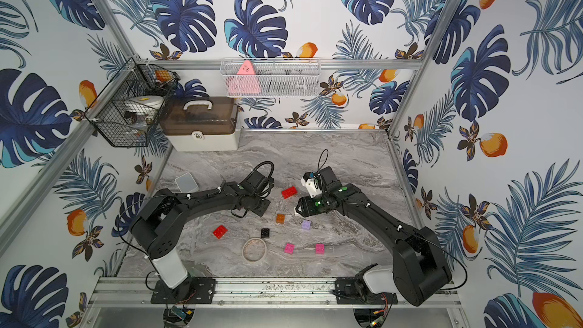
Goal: Assemble the number 1 with lego
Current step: Pick up the lego brick from the center of the board.
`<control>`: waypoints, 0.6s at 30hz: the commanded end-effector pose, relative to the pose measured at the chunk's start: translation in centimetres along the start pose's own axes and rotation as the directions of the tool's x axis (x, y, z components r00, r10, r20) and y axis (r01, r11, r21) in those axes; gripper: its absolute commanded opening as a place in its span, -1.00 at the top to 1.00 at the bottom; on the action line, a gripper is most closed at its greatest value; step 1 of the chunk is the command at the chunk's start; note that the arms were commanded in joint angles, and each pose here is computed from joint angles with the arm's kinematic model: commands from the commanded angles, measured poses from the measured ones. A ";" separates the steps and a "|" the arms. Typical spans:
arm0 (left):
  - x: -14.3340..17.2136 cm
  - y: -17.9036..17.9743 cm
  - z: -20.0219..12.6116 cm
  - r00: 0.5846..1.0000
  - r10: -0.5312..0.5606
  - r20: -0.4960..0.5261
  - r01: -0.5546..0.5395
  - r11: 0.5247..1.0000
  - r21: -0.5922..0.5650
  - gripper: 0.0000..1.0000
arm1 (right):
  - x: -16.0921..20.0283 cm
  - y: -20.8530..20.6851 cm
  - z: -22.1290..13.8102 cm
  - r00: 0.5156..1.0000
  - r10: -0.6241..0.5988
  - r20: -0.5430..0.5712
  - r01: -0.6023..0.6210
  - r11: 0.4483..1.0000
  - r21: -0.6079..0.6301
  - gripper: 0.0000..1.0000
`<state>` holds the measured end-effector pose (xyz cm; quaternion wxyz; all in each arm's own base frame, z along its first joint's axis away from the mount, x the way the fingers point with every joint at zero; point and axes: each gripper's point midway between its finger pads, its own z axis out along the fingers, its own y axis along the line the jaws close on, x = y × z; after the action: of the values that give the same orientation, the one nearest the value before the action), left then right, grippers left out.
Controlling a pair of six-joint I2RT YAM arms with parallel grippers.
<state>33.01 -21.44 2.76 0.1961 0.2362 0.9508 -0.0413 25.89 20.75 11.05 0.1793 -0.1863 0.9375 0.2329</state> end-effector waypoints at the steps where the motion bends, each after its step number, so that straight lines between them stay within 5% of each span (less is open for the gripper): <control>1: 0.0 -0.1 -0.2 1.000 0.003 -0.010 -0.003 1.000 0.024 0.05 | -0.3 0.2 -0.1 1.000 -0.015 0.015 0.015 1.000 -0.008 -0.27; 12: -2.2 -2.2 -3.3 0.987 -0.158 -0.008 0.157 0.968 0.198 0.27 | -1.0 3.2 -1.0 0.990 -0.081 0.115 0.100 0.981 -0.169 -0.30; 15: -3.7 -3.2 -5.9 0.966 -0.257 -0.028 0.253 0.920 0.298 0.26 | -2.3 4.2 -1.8 0.970 -0.095 0.223 0.144 0.966 -0.214 -0.29; 18: -4.9 -3.1 -8.1 0.912 -0.400 -0.095 0.402 0.820 0.407 0.25 | -3.5 4.9 -2.1 0.934 -0.103 0.343 0.195 0.950 -0.244 -0.17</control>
<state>34.21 -24.33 10.61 0.1886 0.1353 0.9501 -0.2082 24.78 23.00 13.32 0.2520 -0.2277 0.8810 0.3294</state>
